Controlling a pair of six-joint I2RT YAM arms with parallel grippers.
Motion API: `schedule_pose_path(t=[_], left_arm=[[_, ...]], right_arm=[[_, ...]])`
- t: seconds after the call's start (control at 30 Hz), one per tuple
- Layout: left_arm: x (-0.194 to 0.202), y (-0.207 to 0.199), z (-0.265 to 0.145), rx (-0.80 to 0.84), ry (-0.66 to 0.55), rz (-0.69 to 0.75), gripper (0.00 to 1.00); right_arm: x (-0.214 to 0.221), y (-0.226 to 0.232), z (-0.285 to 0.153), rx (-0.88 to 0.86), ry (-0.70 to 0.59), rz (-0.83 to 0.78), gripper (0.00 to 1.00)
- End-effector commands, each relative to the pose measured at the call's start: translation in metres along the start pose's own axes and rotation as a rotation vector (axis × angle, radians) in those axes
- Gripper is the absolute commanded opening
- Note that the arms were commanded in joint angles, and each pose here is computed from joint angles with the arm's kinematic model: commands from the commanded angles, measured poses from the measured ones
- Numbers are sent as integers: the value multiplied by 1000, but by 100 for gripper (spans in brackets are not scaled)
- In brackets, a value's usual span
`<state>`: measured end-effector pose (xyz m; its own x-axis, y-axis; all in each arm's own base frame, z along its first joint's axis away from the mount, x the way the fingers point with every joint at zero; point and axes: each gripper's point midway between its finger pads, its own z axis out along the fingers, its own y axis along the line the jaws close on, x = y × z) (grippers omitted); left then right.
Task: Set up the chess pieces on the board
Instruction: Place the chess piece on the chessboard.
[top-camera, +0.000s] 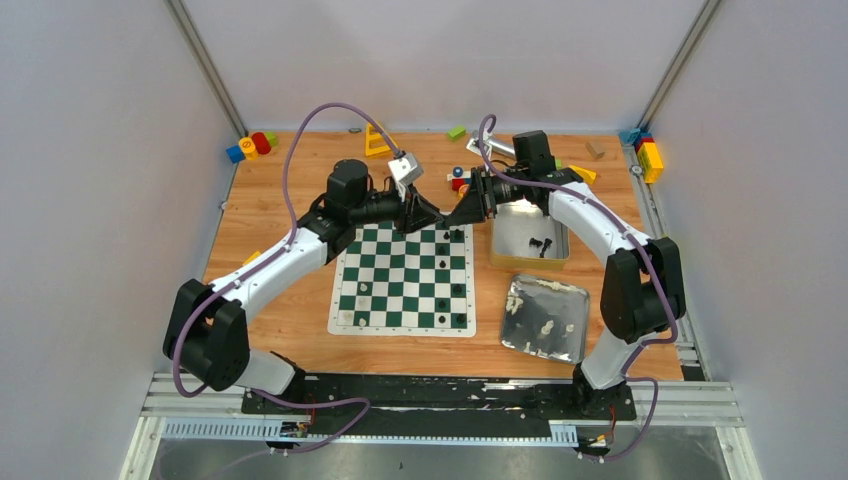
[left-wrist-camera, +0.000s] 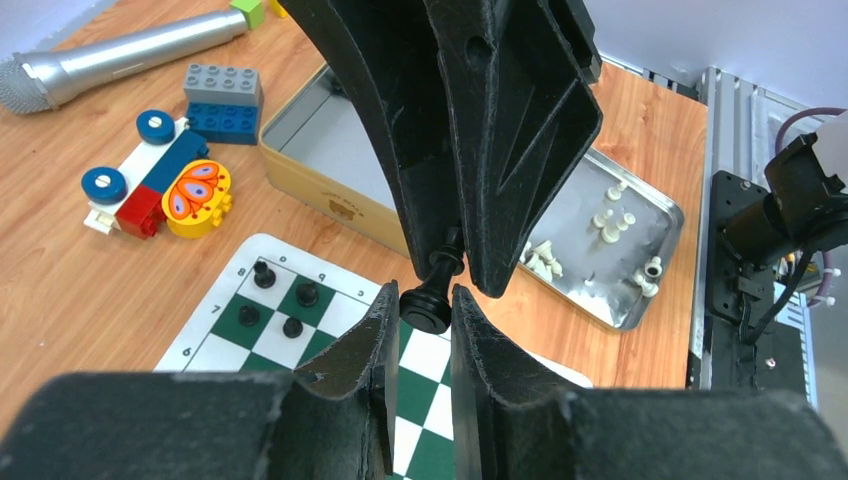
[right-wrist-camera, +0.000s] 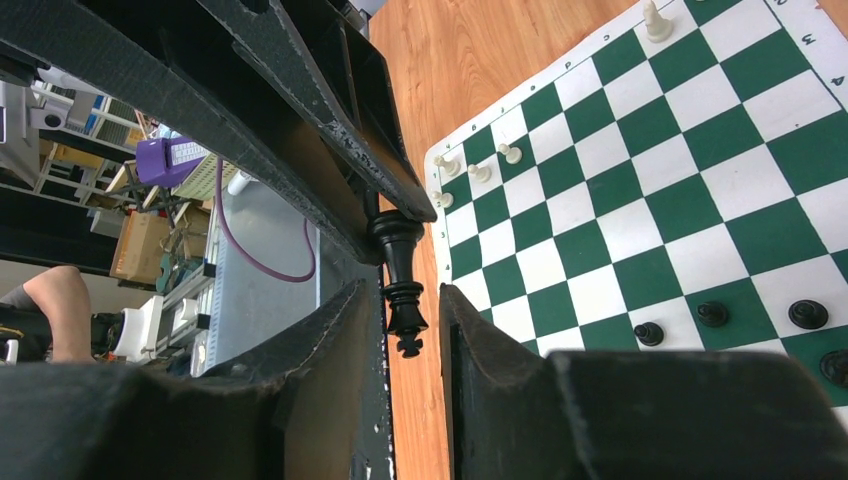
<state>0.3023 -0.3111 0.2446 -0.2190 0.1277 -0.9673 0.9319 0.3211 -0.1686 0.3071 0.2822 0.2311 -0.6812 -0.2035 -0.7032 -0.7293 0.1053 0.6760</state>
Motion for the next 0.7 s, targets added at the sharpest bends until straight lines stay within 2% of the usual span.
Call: schedule_pose_path(t=[0.0, 0.43, 0.67], left_arm=[[-8, -2, 0, 10, -37, 15, 0], [-8, -2, -2, 6, -45, 11, 0], [-6, -2, -2, 8, -43, 9, 0]], right_arm=[[-14, 15, -5, -34, -26, -85, 33], [-15, 21, -12, -45, -35, -90, 25], [-16, 21, -13, -47, -36, -92, 15]])
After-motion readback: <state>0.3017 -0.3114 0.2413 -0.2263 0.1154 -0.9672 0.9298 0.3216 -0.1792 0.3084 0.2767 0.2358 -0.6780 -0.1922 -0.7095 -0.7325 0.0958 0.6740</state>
